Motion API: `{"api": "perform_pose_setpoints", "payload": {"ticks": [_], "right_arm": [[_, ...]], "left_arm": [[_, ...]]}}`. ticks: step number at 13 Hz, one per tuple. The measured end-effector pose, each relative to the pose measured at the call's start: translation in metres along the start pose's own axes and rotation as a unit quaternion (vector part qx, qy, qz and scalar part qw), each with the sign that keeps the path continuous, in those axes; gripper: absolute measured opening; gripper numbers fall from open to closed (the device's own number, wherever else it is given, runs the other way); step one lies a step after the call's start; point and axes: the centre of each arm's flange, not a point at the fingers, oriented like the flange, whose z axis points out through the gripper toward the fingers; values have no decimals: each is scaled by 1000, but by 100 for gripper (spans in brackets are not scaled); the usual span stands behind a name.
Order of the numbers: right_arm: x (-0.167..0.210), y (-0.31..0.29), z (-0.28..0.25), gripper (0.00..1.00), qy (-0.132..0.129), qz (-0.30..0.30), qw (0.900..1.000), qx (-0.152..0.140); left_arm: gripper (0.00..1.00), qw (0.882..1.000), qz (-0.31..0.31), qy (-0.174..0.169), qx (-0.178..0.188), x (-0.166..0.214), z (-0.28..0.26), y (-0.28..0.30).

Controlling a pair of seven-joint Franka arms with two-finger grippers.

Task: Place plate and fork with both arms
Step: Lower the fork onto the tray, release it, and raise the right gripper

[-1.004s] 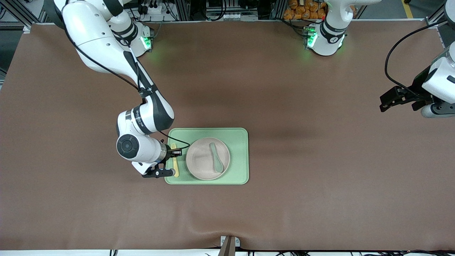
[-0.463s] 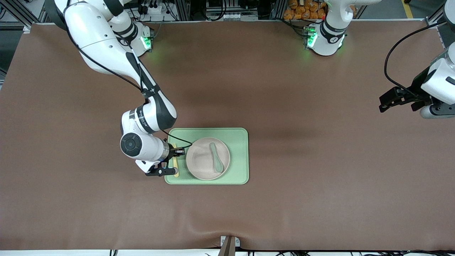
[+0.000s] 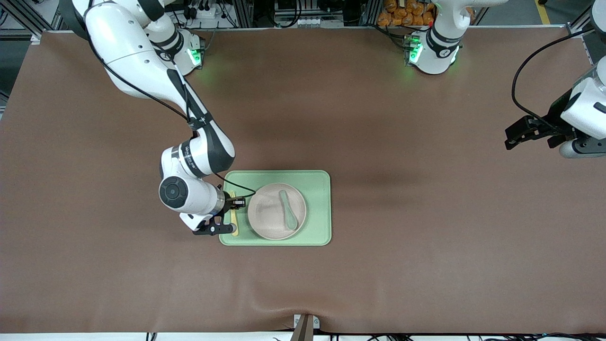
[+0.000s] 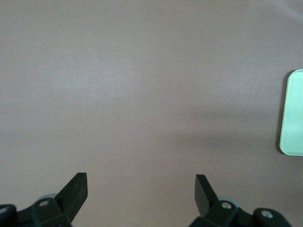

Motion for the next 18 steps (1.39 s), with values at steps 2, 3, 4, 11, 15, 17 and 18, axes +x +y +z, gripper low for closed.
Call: {"api": "perform_pose_setpoints", "payload": {"ticks": [2, 3, 4, 11, 15, 17, 18], "right_arm": [[3, 4, -11, 7, 8, 3, 1000, 2], [5, 8, -19, 13, 13, 6, 1000, 3], [8, 16, -29, 23, 19, 12, 1000, 5], [7, 130, -202, 98, 67, 17, 998, -8], [-62, 171, -344, 100, 67, 1, 997, -31], [-107, 172, -397, 100, 52, -4, 997, -64], [-125, 169, -417, 100, 54, -6, 996, -76]], "left_arm": [[100, 1000, 0, 0, 0, 0, 0, 0], [100, 1000, 0, 0, 0, 0, 0, 0], [100, 1000, 0, 0, 0, 0, 0, 0], [100, 1000, 1, -1, 0, 0, 1, 1], [100, 1000, 1, -1, 0, 1, 2, 1], [100, 1000, 1, -1, 0, 1, 2, 1], [100, 1000, 1, -1, 0, 1, 2, 1]]}}
